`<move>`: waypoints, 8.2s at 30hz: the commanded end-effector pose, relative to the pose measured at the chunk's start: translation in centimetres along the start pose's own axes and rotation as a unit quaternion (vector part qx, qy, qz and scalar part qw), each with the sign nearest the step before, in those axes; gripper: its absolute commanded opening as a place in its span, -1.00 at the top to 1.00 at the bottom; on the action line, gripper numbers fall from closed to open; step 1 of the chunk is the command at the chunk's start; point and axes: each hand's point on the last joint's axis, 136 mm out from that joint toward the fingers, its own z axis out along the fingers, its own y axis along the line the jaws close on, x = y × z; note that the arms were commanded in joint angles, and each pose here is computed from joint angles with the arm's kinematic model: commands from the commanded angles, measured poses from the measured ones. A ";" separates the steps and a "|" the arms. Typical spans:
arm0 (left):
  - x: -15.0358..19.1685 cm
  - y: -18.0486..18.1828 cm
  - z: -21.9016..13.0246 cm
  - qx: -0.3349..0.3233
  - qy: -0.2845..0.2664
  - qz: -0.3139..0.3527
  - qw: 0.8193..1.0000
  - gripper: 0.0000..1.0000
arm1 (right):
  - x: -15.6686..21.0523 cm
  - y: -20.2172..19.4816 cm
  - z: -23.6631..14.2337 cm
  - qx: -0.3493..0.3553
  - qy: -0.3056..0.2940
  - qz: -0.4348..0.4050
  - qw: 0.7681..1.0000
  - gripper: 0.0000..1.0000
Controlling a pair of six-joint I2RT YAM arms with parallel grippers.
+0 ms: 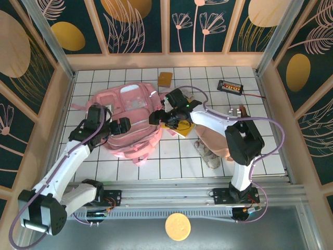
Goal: Pack the student bag
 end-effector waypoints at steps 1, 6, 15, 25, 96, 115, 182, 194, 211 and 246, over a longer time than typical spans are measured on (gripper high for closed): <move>2.3 0.2 -0.4 0.009 0.022 -0.029 0.999 -0.73 | 0.9 -1.6 1.3 0.044 0.013 0.048 0.998 -0.51; 2.8 -0.1 -0.7 0.003 0.027 0.004 1.000 -0.72 | 1.6 -3.3 2.8 0.065 0.028 0.085 0.994 -0.43; 3.8 -0.3 -0.5 -0.001 0.033 0.012 0.999 -0.71 | 0.2 -4.8 5.2 0.077 0.016 0.118 0.990 -0.10; 6.2 -2.5 -0.2 0.043 0.099 -0.085 0.991 -0.60 | -4.4 -1.7 2.5 0.033 -0.059 0.117 0.991 0.99; 4.3 -4.5 0.8 0.048 0.103 -0.109 0.988 1.00 | -12.7 -2.7 -8.7 0.017 -0.111 0.039 0.993 0.69; 0.7 -9.6 1.8 0.160 0.082 -0.140 0.974 1.00 | 0.1 -0.6 -4.3 -0.016 -0.010 0.253 0.967 -0.87; 1.4 9.5 2.7 -0.194 0.146 -0.056 0.969 1.00 | -15.7 4.9 -14.9 0.013 -0.169 0.088 0.982 1.00; -5.6 6.2 -4.3 -0.170 0.038 -0.026 0.984 -0.79 | -13.7 6.1 -11.6 0.002 -0.142 0.083 0.986 1.00; -6.4 -2.4 -3.2 0.019 -0.023 0.039 0.999 -0.98 | -2.0 2.8 -2.3 -0.008 -0.022 0.104 0.994 0.52; -5.8 -26.1 24.7 0.213 0.155 0.155 0.952 -0.64 | -6.6 -18.0 -10.5 0.094 -0.111 0.272 0.951 -0.31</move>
